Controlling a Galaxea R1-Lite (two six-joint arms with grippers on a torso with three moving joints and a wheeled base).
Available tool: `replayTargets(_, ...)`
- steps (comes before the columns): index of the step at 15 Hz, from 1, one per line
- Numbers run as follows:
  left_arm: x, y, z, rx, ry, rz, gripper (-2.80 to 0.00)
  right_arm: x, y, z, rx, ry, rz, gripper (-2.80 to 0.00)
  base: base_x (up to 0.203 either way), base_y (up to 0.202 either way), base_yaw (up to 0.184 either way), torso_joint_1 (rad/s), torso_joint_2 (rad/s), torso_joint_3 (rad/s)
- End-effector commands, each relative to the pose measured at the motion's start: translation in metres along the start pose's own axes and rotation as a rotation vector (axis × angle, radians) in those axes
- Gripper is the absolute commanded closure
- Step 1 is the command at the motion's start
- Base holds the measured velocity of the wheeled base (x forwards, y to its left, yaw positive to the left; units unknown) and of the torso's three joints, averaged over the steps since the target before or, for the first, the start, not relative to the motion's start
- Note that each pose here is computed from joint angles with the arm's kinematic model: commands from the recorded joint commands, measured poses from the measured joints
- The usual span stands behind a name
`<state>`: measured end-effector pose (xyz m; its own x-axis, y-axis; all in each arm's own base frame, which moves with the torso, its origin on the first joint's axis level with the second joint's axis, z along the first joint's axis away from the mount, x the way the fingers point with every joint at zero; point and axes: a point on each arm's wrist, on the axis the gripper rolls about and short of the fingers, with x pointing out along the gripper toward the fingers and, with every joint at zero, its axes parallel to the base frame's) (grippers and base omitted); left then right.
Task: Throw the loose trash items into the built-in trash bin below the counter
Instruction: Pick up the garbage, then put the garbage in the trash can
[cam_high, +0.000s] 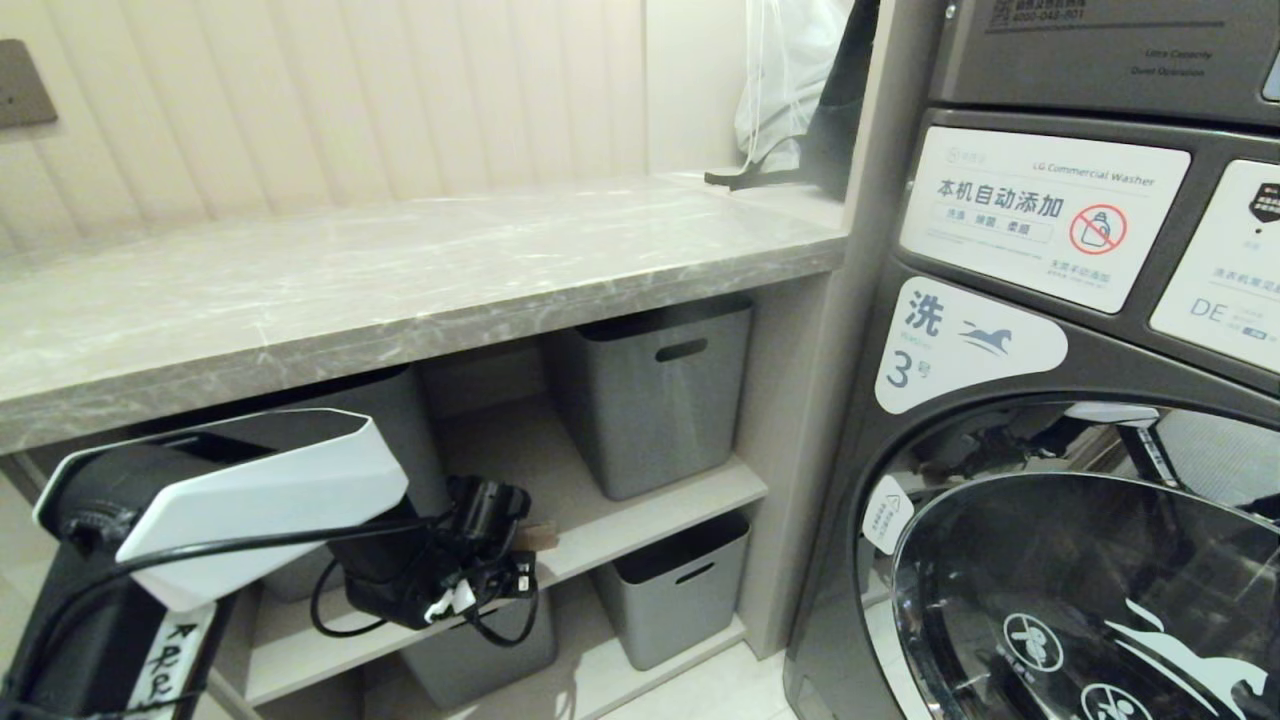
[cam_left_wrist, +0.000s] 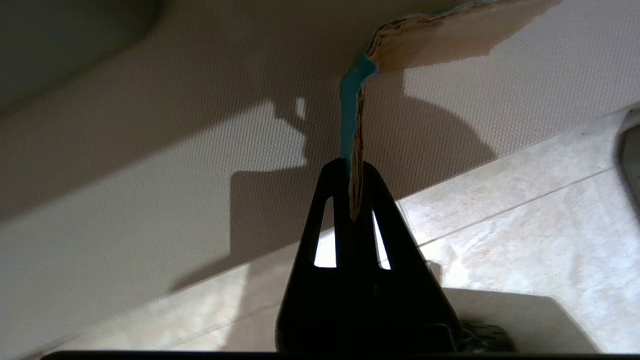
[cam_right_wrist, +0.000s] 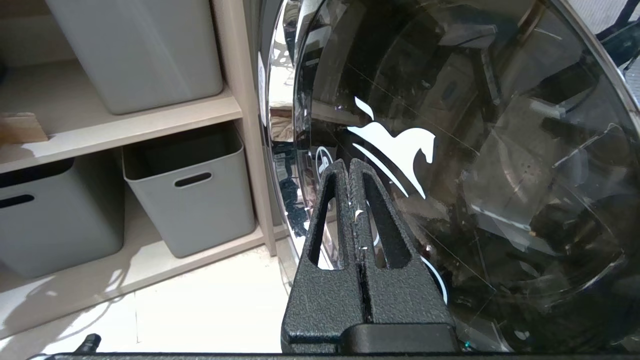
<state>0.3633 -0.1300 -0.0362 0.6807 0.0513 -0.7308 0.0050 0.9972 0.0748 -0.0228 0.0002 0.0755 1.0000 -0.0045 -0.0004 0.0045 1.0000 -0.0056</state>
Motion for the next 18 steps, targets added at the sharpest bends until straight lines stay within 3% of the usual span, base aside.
replayTargets(1,0.002,0.000,0.002,-0.004,-0.006,0.003,0.00,0.000,0.000,0.000,-0.001,0.000,0.000,0.00,0.000,0.000,0.000,0.000,0.00,0.000)
replayTargets(6,-0.019,0.004,0.014,-0.010,-0.048,-0.004,0.00,0.000,0.000,0.000,-0.001,0.000,0.001,0.00,0.000,0.000,0.000,0.000,0.00,0.000)
replayTargets(10,-0.103,0.021,0.022,-0.029,-0.137,-0.036,0.00,0.000,0.000,0.000,-0.001,0.000,0.000,0.00,0.000,0.000,0.000,0.000,0.00,0.000)
replayTargets(13,-0.166,0.045,-0.012,-0.021,-0.140,-0.049,0.00,0.000,0.000,0.000,-0.001,0.000,0.000,0.00,0.000,0.000,0.000,0.000,0.00,0.000)
replayTargets(16,-0.218,0.067,-0.035,-0.030,-0.222,-0.073,0.00,0.000,0.000,0.000,-0.001,0.000,0.000,0.00,0.000,0.000,0.000,0.000,0.00,0.000)
replayTargets(18,-0.247,0.083,-0.057,-0.003,-0.285,-0.079,0.00,0.000,0.000,0.000,-0.001,0.000,0.001,0.00,0.000,0.000,0.000,0.000,0.00,0.000)
